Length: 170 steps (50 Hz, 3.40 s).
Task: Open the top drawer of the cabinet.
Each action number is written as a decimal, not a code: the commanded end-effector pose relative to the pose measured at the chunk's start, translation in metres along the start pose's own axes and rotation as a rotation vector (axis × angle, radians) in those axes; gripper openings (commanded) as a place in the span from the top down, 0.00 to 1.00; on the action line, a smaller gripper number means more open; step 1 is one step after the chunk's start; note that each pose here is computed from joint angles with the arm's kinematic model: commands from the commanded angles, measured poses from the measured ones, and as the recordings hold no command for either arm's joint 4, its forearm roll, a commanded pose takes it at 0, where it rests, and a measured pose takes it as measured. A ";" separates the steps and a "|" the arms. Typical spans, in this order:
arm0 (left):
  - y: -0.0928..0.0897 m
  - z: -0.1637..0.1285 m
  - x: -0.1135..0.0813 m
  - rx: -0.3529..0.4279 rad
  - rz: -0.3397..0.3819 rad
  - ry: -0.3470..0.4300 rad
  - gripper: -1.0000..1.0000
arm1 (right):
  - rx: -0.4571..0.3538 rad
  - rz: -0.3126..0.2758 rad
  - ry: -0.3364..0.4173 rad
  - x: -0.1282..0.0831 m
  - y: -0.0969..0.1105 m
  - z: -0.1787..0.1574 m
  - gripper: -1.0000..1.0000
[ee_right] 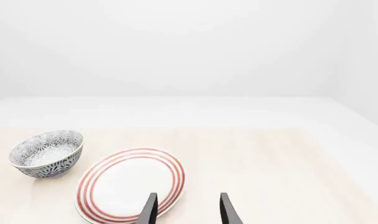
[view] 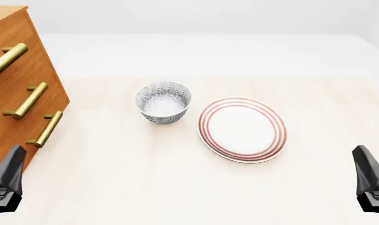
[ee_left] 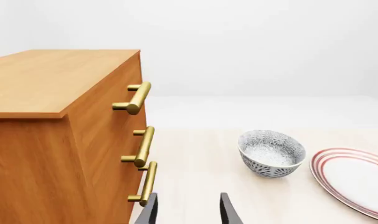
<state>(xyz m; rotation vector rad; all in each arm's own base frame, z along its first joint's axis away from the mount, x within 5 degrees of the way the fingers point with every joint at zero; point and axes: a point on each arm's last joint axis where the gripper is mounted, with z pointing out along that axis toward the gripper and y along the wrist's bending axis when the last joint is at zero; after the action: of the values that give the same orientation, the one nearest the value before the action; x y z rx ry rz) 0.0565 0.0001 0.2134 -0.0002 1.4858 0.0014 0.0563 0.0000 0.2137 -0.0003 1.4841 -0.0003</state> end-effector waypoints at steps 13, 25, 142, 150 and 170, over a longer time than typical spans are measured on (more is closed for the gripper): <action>-0.004 0.055 -0.044 0.063 0.401 0.099 0.00 | 0.000 -0.004 0.000 0.000 0.000 0.000 0.00; -0.005 0.057 -0.053 0.079 0.484 0.113 0.00 | 0.000 -0.004 0.000 0.000 0.000 0.000 0.00; 0.031 0.156 -0.061 -0.038 1.413 0.206 0.00 | 0.000 -0.004 0.000 0.000 0.000 0.000 0.00; 0.035 0.166 -0.056 -0.046 1.402 0.216 0.00 | 0.000 -0.004 0.000 0.000 0.000 0.000 0.00; 0.047 0.180 -0.041 -0.072 1.393 0.251 0.00 | 0.000 -0.004 0.000 0.000 0.000 0.000 0.00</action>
<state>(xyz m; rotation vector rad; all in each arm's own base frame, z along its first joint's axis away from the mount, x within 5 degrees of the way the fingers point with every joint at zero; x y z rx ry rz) 0.2259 0.0420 0.2754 1.0084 1.4413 1.2006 0.0564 0.0000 0.2141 -0.0031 1.4845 -0.0029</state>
